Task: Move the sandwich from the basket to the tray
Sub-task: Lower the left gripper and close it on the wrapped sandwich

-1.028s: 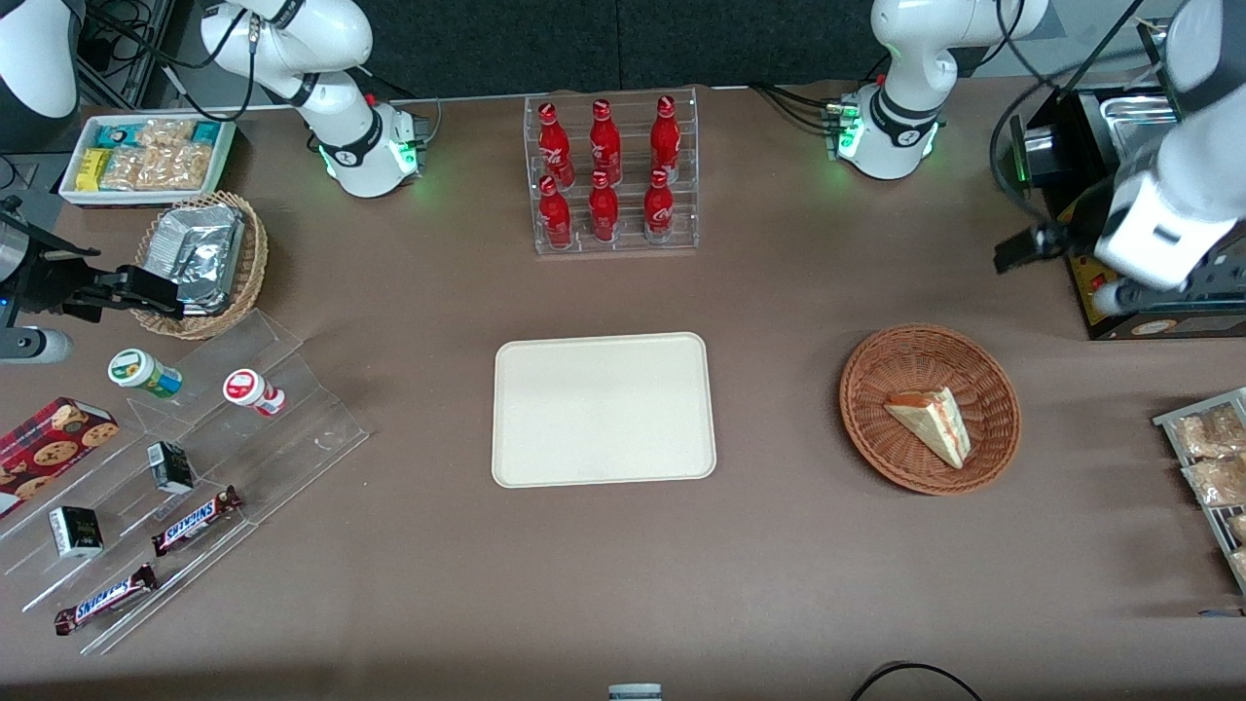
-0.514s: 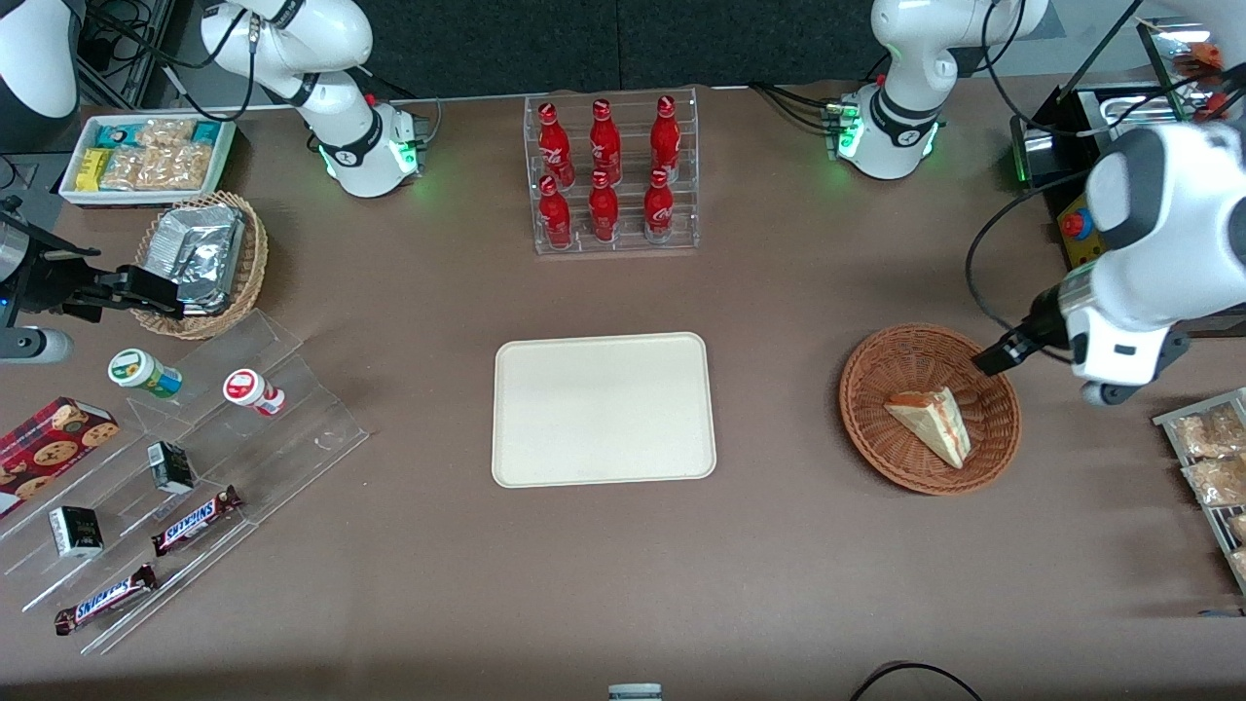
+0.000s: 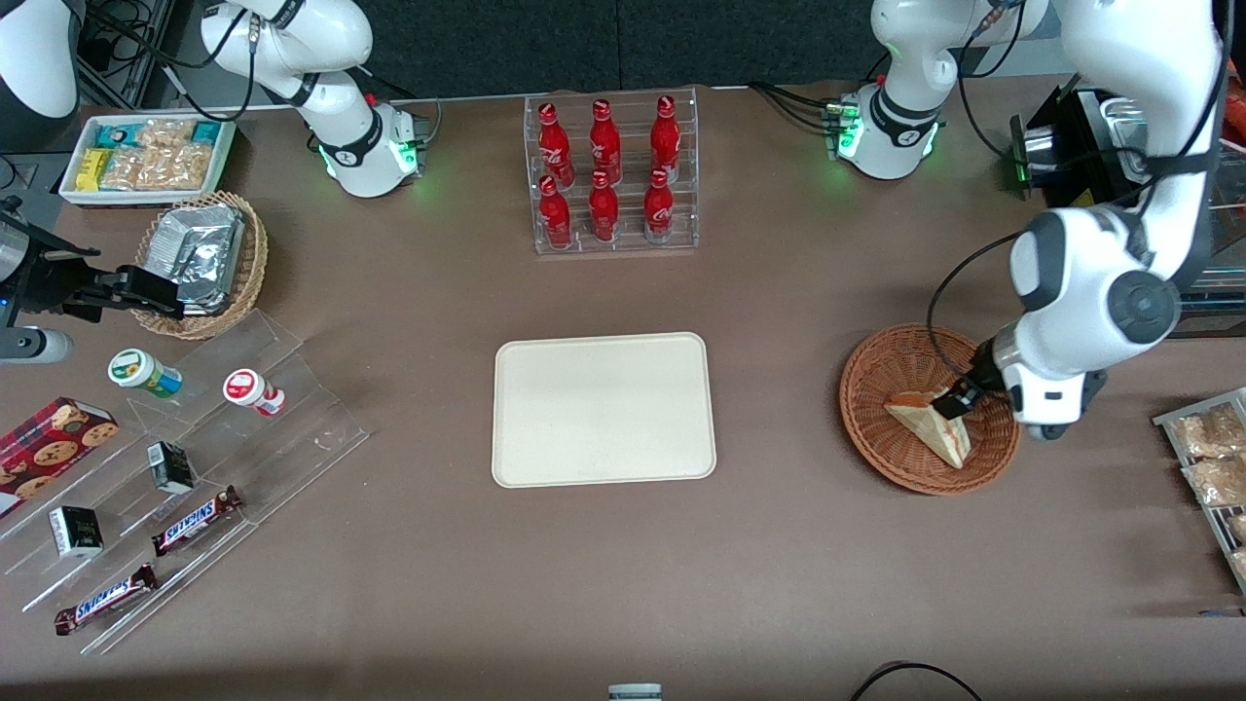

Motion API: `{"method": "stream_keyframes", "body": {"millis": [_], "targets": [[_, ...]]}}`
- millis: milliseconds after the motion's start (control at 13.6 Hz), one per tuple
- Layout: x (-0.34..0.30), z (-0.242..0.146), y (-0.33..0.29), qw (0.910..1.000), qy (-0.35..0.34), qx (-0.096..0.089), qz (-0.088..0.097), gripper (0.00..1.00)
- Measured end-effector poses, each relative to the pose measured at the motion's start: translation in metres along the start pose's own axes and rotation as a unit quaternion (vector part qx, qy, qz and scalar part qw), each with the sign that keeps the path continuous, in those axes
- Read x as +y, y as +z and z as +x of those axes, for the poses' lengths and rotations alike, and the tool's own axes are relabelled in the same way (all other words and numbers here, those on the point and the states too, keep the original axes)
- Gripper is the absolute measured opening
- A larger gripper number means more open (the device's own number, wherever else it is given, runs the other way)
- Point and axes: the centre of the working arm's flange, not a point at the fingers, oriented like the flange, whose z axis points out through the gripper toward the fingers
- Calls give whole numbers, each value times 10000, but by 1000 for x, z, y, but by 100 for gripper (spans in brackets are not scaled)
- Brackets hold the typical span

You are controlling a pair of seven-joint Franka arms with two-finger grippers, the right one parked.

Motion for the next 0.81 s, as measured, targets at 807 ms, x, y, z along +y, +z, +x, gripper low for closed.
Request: {"method": "stream_keyframes", "body": {"millis": [807], "targets": [[6, 7, 74, 9995, 171, 6, 281, 85]]}}
